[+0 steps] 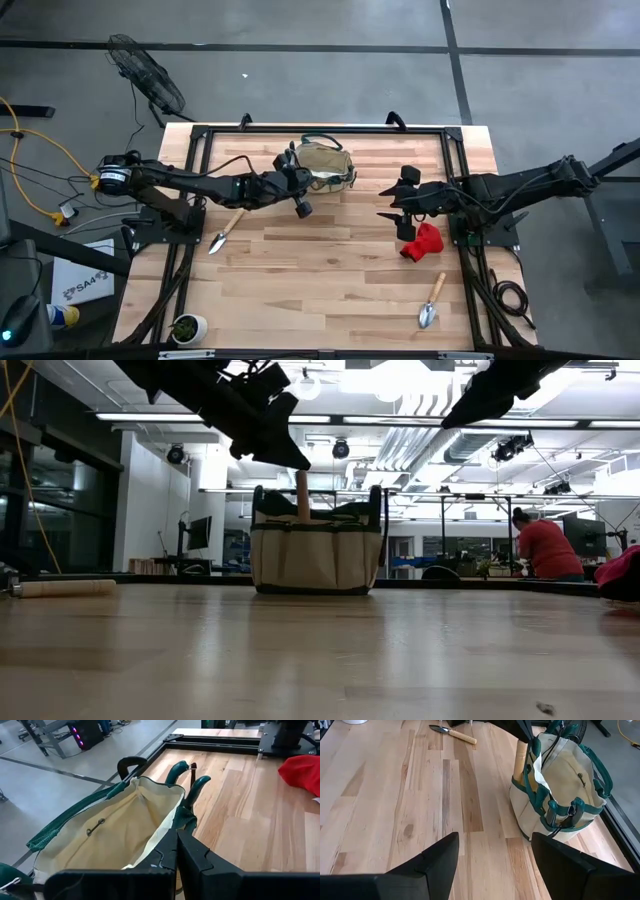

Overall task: Pick & Place Garden tools in Gardening bag
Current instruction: Put the hand rake into the gardening bag

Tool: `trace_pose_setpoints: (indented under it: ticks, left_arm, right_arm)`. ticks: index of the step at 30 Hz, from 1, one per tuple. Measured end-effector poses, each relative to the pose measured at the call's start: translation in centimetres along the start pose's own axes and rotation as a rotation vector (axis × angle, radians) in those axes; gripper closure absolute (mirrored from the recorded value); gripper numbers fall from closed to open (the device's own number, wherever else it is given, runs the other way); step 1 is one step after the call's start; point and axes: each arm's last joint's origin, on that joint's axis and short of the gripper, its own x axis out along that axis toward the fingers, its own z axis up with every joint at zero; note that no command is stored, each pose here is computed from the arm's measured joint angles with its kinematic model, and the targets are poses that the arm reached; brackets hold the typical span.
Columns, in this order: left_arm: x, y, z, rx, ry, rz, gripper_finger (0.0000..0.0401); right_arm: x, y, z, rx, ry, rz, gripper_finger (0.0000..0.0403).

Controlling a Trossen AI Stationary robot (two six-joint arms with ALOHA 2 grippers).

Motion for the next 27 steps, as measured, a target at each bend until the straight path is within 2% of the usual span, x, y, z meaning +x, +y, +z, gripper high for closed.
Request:
trace_pose_setpoints:
  ticks: [4,10,16,20,27]
  left_arm:
    - [0.0,0.0,0.0,-0.004,-0.004,0.01,0.0401]
    - [0.0,0.2,0.1,-0.007,-0.01,0.084,0.0401]
    - [0.0,0.4,0.9,-0.009,-0.062,0.127,0.0401]
    - [-0.1,0.3,1.5,0.016,-0.065,0.123,0.0401]
    - [-2.5,0.2,2.8,0.085,-0.013,-0.011,0.0401]
  right_arm:
    - [0.0,0.0,0.0,0.0,0.0,0.0,0.016]
    - [0.0,0.0,0.0,0.001,-0.002,0.0,0.016]
    - [0.0,0.0,0.0,0.001,-0.002,0.0,0.016]
    - [0.0,0.0,0.0,-0.001,0.002,0.0,0.016]
    - [0.0,0.0,0.0,-0.002,0.005,0.0,0.016]
